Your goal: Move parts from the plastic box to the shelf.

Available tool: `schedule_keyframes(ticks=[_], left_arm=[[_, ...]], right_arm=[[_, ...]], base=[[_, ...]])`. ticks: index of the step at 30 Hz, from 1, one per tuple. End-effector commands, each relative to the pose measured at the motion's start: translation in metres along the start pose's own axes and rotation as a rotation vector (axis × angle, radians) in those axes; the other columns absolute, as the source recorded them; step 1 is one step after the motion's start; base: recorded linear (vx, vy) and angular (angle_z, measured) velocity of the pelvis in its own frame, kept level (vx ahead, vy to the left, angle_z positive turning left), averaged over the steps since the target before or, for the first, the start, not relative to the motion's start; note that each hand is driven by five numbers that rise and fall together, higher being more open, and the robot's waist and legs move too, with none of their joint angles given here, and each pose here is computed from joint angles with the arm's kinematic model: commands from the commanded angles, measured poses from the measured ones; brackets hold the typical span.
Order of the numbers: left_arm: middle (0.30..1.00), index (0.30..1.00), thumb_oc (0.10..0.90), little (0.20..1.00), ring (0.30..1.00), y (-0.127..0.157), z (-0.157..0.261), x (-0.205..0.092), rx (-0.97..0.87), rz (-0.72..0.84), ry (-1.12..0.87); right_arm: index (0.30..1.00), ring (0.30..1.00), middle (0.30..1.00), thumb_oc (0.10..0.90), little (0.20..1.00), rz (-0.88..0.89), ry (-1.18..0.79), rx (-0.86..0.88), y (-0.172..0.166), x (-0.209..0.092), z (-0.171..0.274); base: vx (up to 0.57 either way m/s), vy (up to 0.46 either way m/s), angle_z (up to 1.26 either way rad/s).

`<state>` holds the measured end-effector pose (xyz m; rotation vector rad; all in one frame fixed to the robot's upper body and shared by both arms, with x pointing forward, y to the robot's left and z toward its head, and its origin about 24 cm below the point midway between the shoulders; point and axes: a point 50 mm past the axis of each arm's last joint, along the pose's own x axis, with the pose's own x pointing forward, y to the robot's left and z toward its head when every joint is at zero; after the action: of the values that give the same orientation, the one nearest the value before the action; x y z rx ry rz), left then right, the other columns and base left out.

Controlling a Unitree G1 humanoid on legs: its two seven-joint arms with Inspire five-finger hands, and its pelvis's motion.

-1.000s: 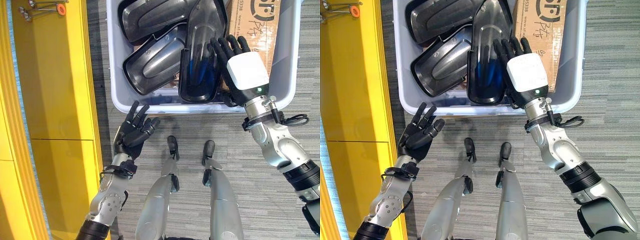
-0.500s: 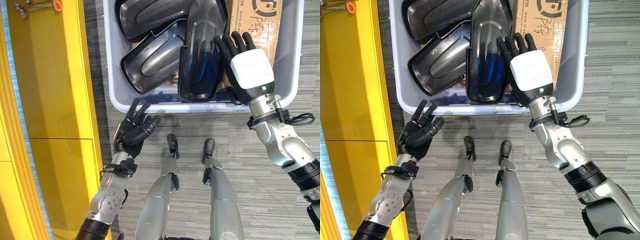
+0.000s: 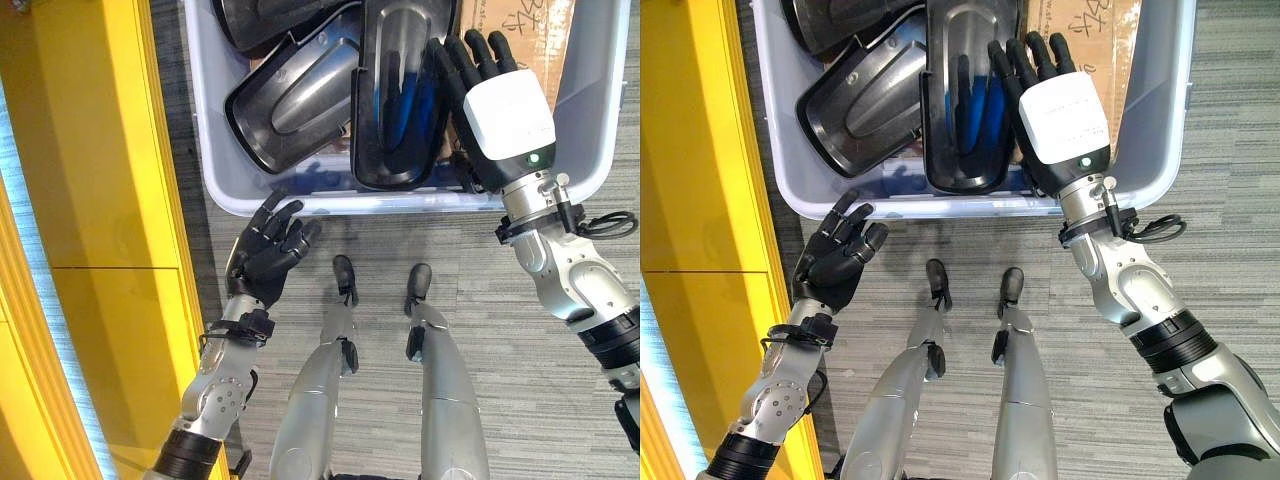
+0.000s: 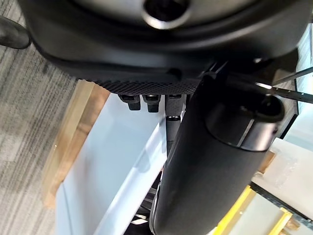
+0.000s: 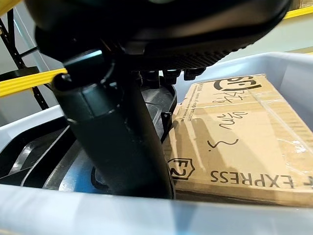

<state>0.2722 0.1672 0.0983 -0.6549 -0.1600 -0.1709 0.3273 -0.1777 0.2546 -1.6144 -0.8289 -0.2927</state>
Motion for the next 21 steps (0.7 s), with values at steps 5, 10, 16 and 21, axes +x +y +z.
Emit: schedule_keyframes(ticks=[5,10,16,21], left_arm=[[1.000,1.000,0.900,1.000,1.000,-0.013,0.008,0.001,0.058,-0.085,-0.035],[1.000,1.000,0.900,1.000,1.000,-0.015,0.008,0.001,0.056,-0.095,-0.037],[1.000,1.000,0.900,1.000,1.000,-0.017,0.007,0.001,0.052,-0.105,-0.040],[1.000,1.000,0.900,1.000,1.000,-0.015,0.009,0.000,0.051,-0.109,-0.043]], right_arm=[[1.000,1.000,1.000,0.900,1.000,-0.113,-0.061,-0.080,-0.024,0.016,0.002],[1.000,1.000,1.000,0.900,1.000,-0.121,-0.072,-0.072,-0.023,0.016,0.004],[1.000,1.000,1.000,0.900,1.000,-0.120,-0.115,-0.061,-0.021,0.016,0.011],[1.000,1.000,1.000,0.900,1.000,-0.090,-0.171,-0.076,-0.015,0.014,0.019]], base=[[-0.01,-0.005,0.01],[0.00,0.000,0.00],[0.00,0.000,0.00],[-0.01,-0.015,0.00]])
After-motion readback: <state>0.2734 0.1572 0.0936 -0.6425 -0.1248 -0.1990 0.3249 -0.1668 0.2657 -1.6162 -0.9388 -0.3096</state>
